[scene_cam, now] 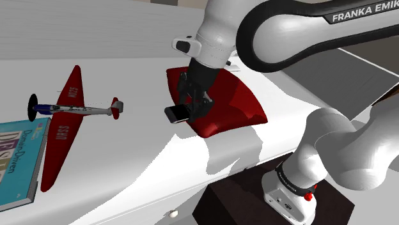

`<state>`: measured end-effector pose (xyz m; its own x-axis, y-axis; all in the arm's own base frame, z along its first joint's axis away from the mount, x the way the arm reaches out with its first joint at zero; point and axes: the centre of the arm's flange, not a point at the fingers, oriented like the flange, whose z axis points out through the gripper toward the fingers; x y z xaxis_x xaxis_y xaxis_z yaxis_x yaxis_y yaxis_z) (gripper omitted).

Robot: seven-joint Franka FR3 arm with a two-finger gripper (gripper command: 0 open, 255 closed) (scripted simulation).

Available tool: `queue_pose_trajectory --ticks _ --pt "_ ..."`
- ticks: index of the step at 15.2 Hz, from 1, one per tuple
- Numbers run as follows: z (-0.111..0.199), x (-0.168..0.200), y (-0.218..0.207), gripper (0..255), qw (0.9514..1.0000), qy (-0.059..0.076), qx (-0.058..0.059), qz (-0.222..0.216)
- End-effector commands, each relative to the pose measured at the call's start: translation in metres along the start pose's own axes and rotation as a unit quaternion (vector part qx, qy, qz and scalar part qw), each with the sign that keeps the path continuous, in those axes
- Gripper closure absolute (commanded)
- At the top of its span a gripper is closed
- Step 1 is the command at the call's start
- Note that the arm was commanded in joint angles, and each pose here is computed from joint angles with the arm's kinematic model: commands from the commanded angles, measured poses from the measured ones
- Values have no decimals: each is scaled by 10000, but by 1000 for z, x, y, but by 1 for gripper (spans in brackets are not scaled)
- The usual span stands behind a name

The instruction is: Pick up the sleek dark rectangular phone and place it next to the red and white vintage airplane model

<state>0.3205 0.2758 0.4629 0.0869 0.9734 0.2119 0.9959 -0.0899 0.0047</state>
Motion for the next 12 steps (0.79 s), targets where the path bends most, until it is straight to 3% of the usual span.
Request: queue_pose_trajectory --ticks 1,12 --pt "11 -3 0 255 10000 2 -2 -1" --pt "68 -15 0 255 10000 2 -2 -1"
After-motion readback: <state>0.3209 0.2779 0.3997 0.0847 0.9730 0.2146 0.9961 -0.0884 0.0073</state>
